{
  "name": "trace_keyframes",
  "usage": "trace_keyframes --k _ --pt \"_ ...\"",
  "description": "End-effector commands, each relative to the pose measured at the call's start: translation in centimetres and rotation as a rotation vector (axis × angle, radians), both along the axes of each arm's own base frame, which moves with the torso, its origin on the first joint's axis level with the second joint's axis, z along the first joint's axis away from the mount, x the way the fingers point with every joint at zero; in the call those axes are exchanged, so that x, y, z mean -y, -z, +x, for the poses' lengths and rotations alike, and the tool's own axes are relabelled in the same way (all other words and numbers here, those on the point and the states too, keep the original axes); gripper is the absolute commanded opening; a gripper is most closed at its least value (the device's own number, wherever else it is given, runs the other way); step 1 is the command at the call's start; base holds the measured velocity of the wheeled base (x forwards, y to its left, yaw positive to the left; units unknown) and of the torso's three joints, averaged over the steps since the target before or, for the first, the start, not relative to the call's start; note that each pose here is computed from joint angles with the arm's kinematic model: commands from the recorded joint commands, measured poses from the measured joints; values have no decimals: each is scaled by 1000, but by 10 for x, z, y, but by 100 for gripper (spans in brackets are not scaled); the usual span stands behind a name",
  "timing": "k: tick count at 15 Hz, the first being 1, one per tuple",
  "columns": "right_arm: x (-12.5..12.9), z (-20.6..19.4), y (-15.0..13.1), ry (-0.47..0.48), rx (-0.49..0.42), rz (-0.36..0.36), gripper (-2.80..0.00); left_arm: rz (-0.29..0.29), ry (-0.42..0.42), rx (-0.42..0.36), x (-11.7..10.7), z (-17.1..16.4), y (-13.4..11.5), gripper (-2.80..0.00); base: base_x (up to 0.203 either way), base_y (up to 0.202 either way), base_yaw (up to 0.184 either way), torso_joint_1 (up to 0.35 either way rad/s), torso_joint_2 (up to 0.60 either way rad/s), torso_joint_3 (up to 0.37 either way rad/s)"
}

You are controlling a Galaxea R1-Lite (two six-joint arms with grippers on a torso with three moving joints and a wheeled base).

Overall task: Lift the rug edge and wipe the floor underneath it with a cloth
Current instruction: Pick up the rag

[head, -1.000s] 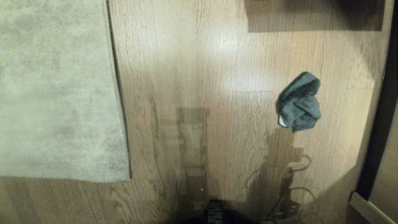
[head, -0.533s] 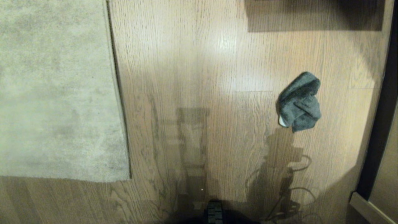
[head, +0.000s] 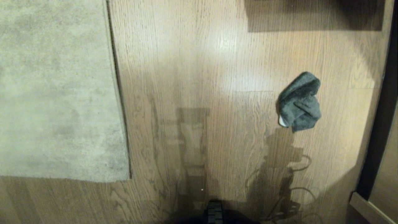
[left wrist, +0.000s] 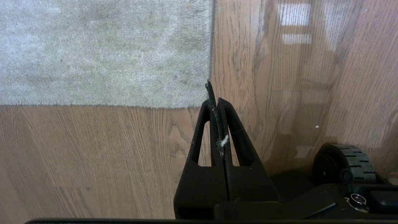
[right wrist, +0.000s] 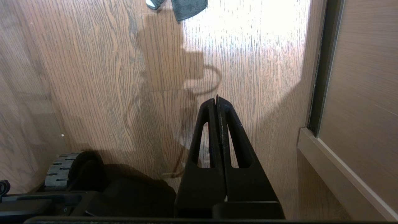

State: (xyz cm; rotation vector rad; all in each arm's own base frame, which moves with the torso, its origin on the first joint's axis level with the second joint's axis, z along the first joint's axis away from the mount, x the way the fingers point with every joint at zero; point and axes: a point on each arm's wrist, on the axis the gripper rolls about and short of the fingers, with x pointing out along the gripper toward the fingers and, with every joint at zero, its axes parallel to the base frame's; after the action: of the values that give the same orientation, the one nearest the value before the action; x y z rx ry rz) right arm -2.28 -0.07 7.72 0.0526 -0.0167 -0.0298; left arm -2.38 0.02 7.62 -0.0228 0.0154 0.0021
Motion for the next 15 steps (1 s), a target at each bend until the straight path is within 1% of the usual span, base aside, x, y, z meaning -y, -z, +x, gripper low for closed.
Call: trace_keyframes --k 1,15 --pt "0 0 0 0 1 0 -280 0 -1 0 0 0 0 -280 0 0 0 0 0 0" --pt "0 0 0 0 1 0 -280 0 -1 0 0 0 0 -280 0 0 0 0 0 0"
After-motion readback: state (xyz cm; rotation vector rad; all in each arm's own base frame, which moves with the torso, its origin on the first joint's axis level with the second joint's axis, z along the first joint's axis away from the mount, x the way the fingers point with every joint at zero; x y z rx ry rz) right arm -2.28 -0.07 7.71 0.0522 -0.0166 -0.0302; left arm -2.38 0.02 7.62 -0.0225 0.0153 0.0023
